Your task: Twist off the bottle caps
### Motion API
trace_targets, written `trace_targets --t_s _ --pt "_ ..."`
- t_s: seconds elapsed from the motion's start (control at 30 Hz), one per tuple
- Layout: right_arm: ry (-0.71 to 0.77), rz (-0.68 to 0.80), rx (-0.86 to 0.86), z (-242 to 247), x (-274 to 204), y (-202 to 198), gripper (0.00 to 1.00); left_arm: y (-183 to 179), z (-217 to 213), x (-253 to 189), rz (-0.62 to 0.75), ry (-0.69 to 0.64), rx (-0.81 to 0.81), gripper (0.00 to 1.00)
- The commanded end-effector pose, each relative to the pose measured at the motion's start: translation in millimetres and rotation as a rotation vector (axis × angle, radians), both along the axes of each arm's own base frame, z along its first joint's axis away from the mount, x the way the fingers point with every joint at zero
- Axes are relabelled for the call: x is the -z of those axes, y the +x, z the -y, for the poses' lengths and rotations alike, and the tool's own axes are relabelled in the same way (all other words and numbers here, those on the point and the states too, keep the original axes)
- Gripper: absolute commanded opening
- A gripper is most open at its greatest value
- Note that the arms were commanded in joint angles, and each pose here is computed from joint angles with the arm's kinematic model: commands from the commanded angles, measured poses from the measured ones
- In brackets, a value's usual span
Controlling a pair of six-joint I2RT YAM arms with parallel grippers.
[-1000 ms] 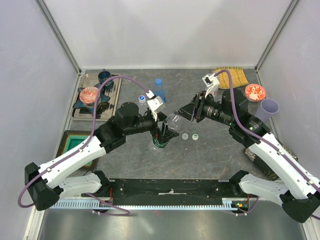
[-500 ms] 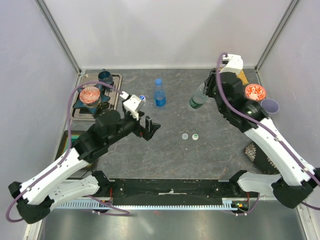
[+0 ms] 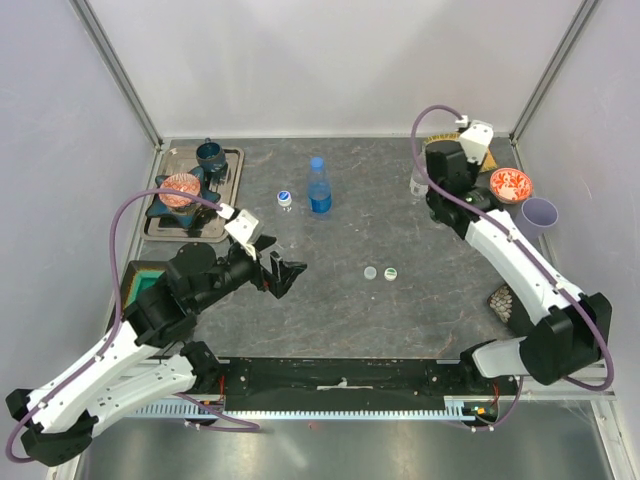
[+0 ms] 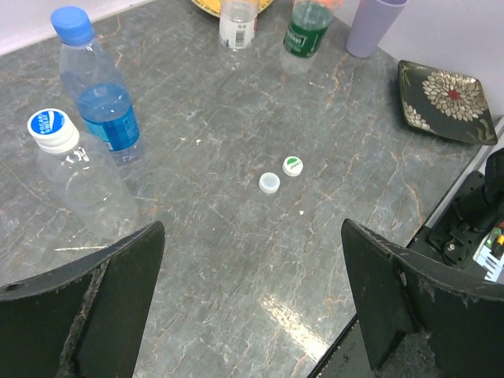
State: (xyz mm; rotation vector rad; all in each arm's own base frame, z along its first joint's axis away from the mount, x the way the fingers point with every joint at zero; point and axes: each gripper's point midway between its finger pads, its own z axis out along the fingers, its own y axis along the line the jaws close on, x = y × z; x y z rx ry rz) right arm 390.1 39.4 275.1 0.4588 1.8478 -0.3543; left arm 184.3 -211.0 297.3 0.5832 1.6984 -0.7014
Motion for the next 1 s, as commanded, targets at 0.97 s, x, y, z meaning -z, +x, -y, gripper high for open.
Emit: trace_targets --t_s 0.97 --pt "0.102 0.012 0.202 73.7 39.3 64.1 0.0 -1.8 12.3 9.6 0.005 0.01 0.061 0.99"
